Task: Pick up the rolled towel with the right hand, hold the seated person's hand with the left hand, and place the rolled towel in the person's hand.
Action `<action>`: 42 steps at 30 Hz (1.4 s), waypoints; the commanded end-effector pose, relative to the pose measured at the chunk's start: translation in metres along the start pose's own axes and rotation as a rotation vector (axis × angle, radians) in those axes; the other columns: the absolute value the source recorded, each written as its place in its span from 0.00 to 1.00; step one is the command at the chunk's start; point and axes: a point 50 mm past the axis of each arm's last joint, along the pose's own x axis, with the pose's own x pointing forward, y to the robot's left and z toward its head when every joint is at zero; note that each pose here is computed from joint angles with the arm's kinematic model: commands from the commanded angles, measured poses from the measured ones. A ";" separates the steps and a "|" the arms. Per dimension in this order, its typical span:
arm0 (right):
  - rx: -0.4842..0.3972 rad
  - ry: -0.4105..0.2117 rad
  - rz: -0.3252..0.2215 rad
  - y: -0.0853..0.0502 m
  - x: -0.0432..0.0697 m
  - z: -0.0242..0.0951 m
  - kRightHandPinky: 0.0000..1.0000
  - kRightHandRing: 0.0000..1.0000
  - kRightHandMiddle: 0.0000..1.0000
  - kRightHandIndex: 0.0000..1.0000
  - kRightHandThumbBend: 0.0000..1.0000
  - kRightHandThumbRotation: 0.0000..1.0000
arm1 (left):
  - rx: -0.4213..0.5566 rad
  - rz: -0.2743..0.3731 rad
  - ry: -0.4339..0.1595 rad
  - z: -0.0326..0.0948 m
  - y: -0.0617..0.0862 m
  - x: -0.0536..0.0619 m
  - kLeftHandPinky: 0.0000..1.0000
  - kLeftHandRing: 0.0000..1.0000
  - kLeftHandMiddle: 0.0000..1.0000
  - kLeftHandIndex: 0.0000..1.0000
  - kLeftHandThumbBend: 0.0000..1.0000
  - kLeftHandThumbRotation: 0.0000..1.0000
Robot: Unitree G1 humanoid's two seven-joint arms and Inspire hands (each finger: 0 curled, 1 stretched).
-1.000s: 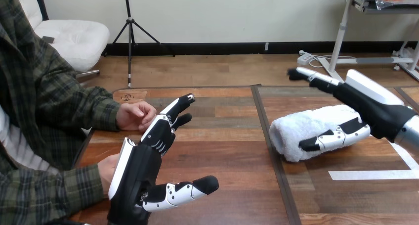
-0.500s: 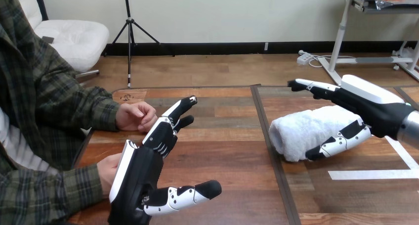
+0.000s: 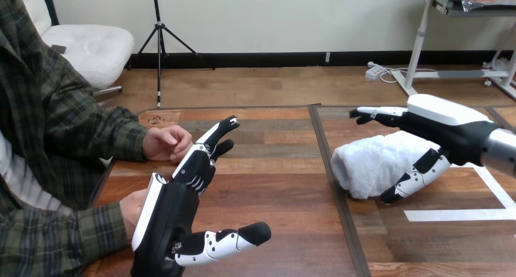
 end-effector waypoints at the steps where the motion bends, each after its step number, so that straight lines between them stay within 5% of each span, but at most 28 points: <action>1: -0.075 0.016 -0.065 -0.033 0.011 0.007 0.88 0.95 0.91 0.94 1.00 0.25 | 0.008 -0.006 -0.085 0.013 0.001 0.011 0.90 0.96 0.92 0.87 1.00 0.36; 17: -0.164 0.159 -0.030 -0.025 0.029 -0.001 0.89 0.95 0.90 0.93 1.00 0.32 | 0.015 -0.002 -0.081 0.018 0.000 0.004 0.91 0.95 0.92 0.87 1.00 0.36; 42: -0.205 0.294 0.024 -0.012 0.048 -0.004 0.91 0.95 0.91 0.94 1.00 0.41 | 0.038 0.008 -0.081 0.031 0.001 -0.011 0.92 0.94 0.92 0.87 1.00 0.36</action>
